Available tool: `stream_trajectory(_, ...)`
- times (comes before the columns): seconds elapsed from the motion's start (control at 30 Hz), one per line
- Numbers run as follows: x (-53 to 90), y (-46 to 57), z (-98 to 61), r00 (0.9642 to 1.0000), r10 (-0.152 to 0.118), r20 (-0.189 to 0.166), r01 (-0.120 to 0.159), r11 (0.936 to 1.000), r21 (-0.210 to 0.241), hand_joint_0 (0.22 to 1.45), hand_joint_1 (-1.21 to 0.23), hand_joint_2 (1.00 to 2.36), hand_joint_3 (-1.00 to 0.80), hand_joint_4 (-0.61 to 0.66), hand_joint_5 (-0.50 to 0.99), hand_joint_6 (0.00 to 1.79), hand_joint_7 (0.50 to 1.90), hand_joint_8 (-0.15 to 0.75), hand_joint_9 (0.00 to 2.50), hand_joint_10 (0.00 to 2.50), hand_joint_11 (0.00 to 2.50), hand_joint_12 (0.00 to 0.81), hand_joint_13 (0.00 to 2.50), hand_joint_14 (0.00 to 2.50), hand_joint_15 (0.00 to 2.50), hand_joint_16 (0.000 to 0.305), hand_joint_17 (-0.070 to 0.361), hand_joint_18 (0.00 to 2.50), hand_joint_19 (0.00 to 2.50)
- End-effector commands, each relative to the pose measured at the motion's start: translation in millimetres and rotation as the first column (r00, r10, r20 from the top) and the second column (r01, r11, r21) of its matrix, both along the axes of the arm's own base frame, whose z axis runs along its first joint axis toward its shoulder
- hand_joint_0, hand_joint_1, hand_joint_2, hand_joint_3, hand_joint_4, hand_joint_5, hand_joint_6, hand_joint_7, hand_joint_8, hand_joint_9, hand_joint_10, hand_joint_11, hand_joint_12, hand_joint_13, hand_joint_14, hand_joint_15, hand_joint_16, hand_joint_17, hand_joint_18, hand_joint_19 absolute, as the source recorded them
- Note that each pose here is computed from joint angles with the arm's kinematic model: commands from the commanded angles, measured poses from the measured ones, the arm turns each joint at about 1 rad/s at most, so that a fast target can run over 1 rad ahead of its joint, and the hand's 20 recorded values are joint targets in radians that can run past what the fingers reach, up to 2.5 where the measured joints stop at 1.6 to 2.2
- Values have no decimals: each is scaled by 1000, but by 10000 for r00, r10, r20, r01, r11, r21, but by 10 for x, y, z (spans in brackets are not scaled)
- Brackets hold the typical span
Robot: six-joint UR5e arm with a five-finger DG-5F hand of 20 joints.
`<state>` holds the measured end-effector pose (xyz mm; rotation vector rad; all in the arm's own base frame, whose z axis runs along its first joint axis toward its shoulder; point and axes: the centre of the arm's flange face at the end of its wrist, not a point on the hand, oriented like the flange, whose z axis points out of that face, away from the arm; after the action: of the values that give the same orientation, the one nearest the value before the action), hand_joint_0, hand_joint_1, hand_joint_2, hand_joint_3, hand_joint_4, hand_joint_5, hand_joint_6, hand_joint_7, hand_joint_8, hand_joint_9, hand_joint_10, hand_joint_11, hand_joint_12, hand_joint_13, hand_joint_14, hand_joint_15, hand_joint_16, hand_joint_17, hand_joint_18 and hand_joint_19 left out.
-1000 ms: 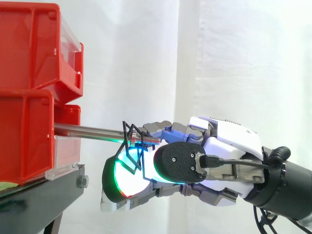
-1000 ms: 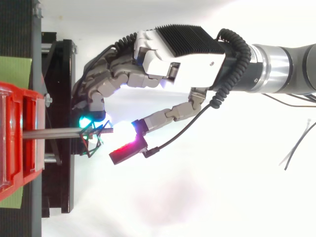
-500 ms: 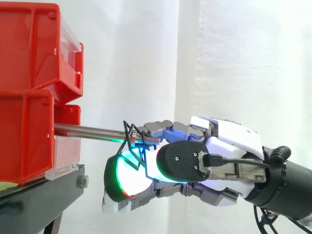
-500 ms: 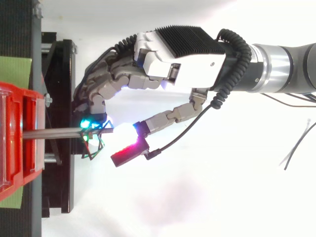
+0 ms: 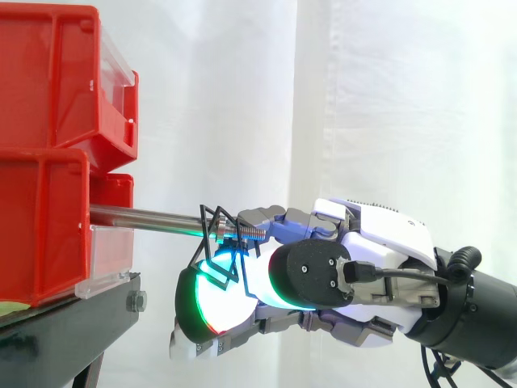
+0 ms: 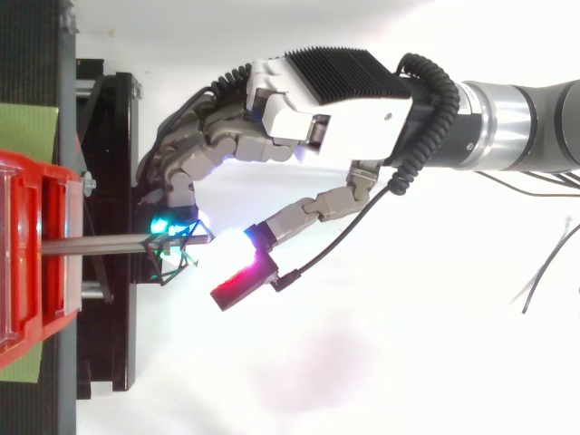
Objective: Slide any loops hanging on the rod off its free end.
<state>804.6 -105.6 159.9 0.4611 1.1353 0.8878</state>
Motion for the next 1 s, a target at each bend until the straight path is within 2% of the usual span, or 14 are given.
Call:
stream_trajectory(0.0, 45, 0, -56, 10000, -49, 28, 48, 9999, 103, 535, -696, 1012, -345, 97, -161, 867, 866, 283, 747, 16, 406, 394, 638, 12, 309, 56, 127, 536, 348)
stream_trajectory(0.07, 70, -11, -153, 10000, -23, -44, 24, 9998, 200, 536, -695, 1012, -348, 99, -160, 864, 872, 286, 749, 15, 410, 395, 639, 12, 310, 56, 127, 535, 350)
stream_trajectory(0.13, 135, -7, -96, 9999, 65, 109, -68, 9994, 332, 536, -692, 1012, -346, 103, -160, 862, 867, 284, 746, 17, 417, 395, 639, 14, 309, 56, 127, 533, 349)
stream_trajectory(0.67, 156, -28, -49, 9997, 15, 244, -20, 9998, 210, 532, -678, 1012, -351, 100, -159, 848, 860, 284, 744, 15, 414, 397, 636, 12, 311, 57, 127, 530, 357)
stream_trajectory(0.97, 164, 0, -37, 9994, 9, 355, -11, 10000, 46, 530, -675, 1011, -369, 101, -159, 847, 879, 287, 746, 15, 416, 398, 639, 12, 309, 57, 128, 530, 357)
